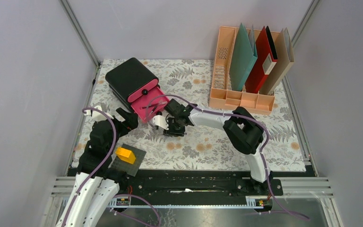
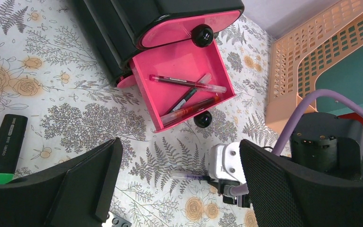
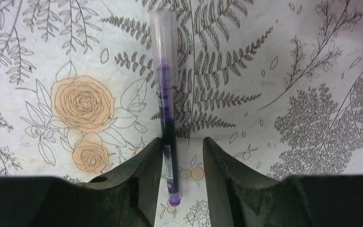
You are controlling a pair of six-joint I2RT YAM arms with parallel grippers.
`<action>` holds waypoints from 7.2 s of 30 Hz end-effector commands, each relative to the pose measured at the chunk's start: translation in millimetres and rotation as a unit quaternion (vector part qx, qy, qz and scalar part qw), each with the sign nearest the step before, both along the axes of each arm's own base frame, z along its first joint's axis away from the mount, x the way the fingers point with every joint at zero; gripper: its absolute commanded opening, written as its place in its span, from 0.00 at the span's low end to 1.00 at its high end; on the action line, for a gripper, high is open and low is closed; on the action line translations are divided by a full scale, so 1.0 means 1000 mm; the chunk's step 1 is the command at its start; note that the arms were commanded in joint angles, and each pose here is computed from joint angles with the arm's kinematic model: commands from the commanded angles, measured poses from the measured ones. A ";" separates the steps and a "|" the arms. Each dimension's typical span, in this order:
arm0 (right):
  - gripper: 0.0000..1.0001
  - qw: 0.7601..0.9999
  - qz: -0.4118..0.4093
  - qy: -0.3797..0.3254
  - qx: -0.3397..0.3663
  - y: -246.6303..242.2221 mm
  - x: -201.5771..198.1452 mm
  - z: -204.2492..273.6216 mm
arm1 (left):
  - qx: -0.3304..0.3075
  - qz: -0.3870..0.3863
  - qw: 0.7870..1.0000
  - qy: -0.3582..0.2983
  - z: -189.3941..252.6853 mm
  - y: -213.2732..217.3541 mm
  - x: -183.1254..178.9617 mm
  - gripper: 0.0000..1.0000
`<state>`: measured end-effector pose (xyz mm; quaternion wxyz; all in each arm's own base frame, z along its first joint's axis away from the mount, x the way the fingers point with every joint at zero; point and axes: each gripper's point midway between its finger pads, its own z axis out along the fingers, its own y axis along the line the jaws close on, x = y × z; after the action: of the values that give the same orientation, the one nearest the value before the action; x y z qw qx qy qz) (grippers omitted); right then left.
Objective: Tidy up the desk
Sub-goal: Pick up the stationery from the center of the board, then place the stationery in the drawer, then close the drawer in the storage box, then open the drawer in the storage box.
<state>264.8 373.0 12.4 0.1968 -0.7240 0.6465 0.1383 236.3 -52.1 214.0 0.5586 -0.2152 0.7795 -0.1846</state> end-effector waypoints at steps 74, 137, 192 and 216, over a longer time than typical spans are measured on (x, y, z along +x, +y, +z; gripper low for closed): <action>0.57 0.956 0.047 -0.255 0.134 0.115 0.092 0.186 | 0.004 -0.020 0.989 -0.146 0.068 0.004 -0.019 0.99; 0.64 0.972 -0.078 0.103 0.196 -0.090 -0.010 0.156 | 0.106 0.093 0.989 0.033 -0.117 -0.127 0.116 0.52; 0.65 0.969 -0.086 0.108 0.206 -0.099 -0.007 0.157 | 0.133 0.118 0.983 0.048 -0.119 -0.067 0.174 0.69; 0.65 0.969 -0.088 0.106 0.207 -0.102 -0.006 0.157 | 0.187 0.180 0.959 0.118 -0.159 -0.054 0.193 0.68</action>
<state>260.4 271.6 152.2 0.2581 -0.5850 0.6990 0.3203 418.0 -108.1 39.6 0.5017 -0.2400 0.8256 0.0955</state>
